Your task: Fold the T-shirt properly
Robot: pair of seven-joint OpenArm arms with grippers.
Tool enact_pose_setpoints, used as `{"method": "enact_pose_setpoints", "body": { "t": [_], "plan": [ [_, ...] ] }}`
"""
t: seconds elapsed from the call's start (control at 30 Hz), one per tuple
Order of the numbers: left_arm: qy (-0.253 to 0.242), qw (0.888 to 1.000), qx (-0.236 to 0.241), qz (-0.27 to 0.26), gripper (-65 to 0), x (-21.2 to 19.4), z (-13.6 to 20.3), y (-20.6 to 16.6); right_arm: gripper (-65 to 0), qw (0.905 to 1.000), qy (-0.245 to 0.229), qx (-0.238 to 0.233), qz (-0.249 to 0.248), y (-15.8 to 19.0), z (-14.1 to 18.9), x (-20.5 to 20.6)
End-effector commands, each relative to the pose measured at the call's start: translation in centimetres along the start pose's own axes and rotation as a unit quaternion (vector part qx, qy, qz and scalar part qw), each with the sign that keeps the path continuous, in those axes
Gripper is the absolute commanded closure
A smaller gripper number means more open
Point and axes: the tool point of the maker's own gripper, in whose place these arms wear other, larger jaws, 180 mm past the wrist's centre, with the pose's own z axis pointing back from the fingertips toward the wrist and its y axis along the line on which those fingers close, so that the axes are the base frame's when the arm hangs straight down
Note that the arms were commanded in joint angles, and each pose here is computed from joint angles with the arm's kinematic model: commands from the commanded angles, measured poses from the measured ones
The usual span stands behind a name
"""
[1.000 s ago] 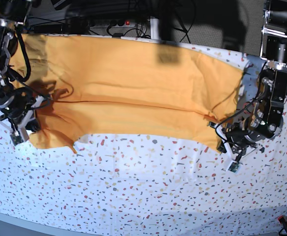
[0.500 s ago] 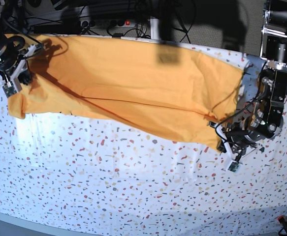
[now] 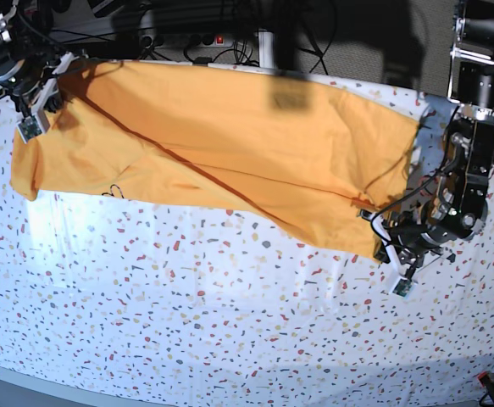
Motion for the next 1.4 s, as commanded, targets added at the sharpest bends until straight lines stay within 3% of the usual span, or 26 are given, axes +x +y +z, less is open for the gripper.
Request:
{"method": "enact_pose_setpoints", "body": {
  "t": [0.0,0.2,0.43,0.57,0.67,0.77,0.83,0.9,1.1,1.27,1.37],
  "plan": [
    [-0.029,0.999,0.011,-0.006,0.0,2.2,0.6,1.0,0.0,0.9999,-0.002,-0.009,0.006,-0.6,0.3,0.3],
    [-0.029,1.000,0.011,-0.006,0.0,2.2,0.6,1.0,0.0,0.9984,0.027,-0.050,0.002,-2.1,0.5,-0.8],
    [-0.029,1.000,0.011,-0.007,0.0,2.2,0.6,1.0,0.0,0.9981,0.033,-0.051,-0.004,-2.1,0.5,-1.0],
    [-0.029,0.999,0.011,-0.006,0.0,2.2,0.6,1.0,-25.3,0.9981,0.033,-0.052,-0.004,-2.1,0.5,-1.0],
    [-0.029,1.000,0.011,-0.006,0.0,2.2,0.6,1.0,-34.0,0.9981,0.033,-0.051,-0.004,-2.1,0.5,-1.0],
    [-0.029,1.000,0.011,-0.006,-2.8,2.2,0.6,1.0,-34.1,0.9981,0.033,-0.051,-0.004,-2.1,0.5,-1.0],
    [-0.029,1.000,0.011,-0.006,-13.6,2.2,0.6,1.0,-34.1,0.9982,0.031,-0.052,-0.004,-2.1,0.4,-0.9],
    [-0.029,1.000,0.011,-0.007,-20.3,2.2,0.6,1.0,-34.1,0.9982,0.030,-0.052,-0.004,-2.1,0.4,-0.9],
    [-0.030,0.999,0.011,-0.006,-20.7,2.2,0.6,1.0,-34.1,0.9982,0.030,-0.052,-0.004,-2.1,0.4,-0.8],
    [-0.083,0.997,0.006,0.001,-20.7,3.1,0.3,0.8,-34.1,0.9983,0.026,-0.051,-0.009,-2.1,0.4,-0.7],
    [-0.082,0.997,0.013,0.010,-20.7,2.6,-0.6,1.5,-34.1,0.9983,0.026,-0.052,-0.009,-2.1,0.4,-0.7]
  ]
}}
